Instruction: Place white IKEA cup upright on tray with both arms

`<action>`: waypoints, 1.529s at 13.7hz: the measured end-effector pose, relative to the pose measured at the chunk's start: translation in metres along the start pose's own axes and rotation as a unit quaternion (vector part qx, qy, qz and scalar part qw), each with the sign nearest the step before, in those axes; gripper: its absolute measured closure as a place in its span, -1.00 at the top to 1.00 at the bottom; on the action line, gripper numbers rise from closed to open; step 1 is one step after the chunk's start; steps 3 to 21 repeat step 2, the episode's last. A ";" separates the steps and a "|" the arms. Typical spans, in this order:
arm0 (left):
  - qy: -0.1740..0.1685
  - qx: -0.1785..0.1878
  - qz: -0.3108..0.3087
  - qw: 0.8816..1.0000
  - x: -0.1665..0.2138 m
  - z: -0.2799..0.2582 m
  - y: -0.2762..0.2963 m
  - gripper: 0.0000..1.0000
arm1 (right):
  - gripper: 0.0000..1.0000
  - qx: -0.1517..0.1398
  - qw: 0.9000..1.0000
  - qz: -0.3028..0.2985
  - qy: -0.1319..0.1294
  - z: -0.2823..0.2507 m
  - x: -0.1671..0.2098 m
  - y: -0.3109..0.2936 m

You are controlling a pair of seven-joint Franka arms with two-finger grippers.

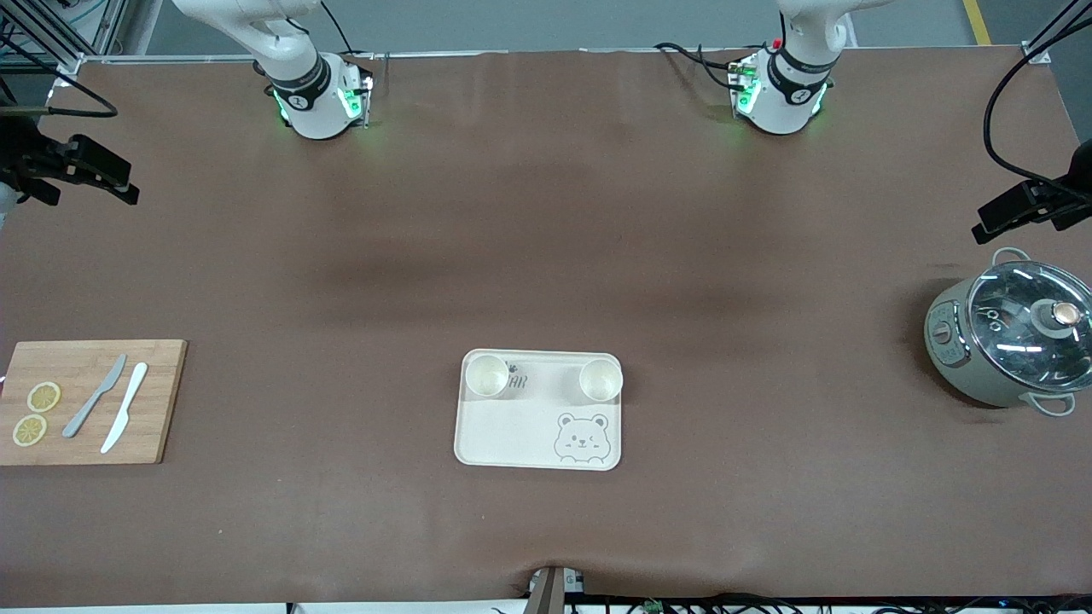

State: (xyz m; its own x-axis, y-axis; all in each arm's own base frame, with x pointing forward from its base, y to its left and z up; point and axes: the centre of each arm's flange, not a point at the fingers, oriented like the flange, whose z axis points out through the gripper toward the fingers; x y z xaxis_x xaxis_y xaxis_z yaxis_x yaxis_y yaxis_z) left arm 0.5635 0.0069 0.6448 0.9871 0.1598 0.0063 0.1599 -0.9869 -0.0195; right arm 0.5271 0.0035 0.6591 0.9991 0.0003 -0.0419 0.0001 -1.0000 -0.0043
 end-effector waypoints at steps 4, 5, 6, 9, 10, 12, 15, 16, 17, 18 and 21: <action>0.000 0.000 0.000 1.000 0.000 0.000 0.000 1.00 | 1.00 0.000 1.000 -0.001 -0.001 0.001 0.000 0.000; 0.000 0.000 0.000 1.000 0.000 0.000 0.000 1.00 | 1.00 0.000 1.000 -0.001 -0.001 0.001 0.000 0.000; 0.000 0.000 0.000 1.000 0.000 0.000 0.000 1.00 | 1.00 0.000 1.000 -0.001 -0.001 0.001 0.000 0.000; 0.000 0.000 0.000 1.000 0.000 0.000 0.000 1.00 | 1.00 0.000 1.000 -0.001 -0.001 0.001 0.000 0.000; 0.000 0.000 0.000 1.000 0.000 0.000 0.000 1.00 | 1.00 0.000 1.000 -0.001 -0.001 0.001 0.000 0.000; 0.000 0.000 0.000 1.000 0.000 0.000 0.000 1.00 | 1.00 0.000 1.000 -0.001 -0.001 0.001 0.000 0.000; 0.000 0.000 0.000 1.000 0.000 0.000 0.000 1.00 | 1.00 0.000 1.000 -0.001 -0.001 0.001 0.000 0.000; 0.000 0.000 0.000 1.000 0.000 0.000 0.000 1.00 | 1.00 0.000 1.000 -0.001 -0.001 0.001 0.000 0.000; 0.000 0.000 0.000 1.000 0.000 0.000 0.000 1.00 | 1.00 0.000 1.000 -0.001 -0.001 0.001 0.000 0.000; 0.000 0.000 0.000 1.000 0.000 0.000 0.000 1.00 | 1.00 0.000 1.000 -0.001 -0.001 0.001 0.000 0.000; 0.000 0.000 0.000 1.000 0.000 0.000 0.000 1.00 | 1.00 0.000 1.000 -0.001 -0.001 0.001 0.000 0.000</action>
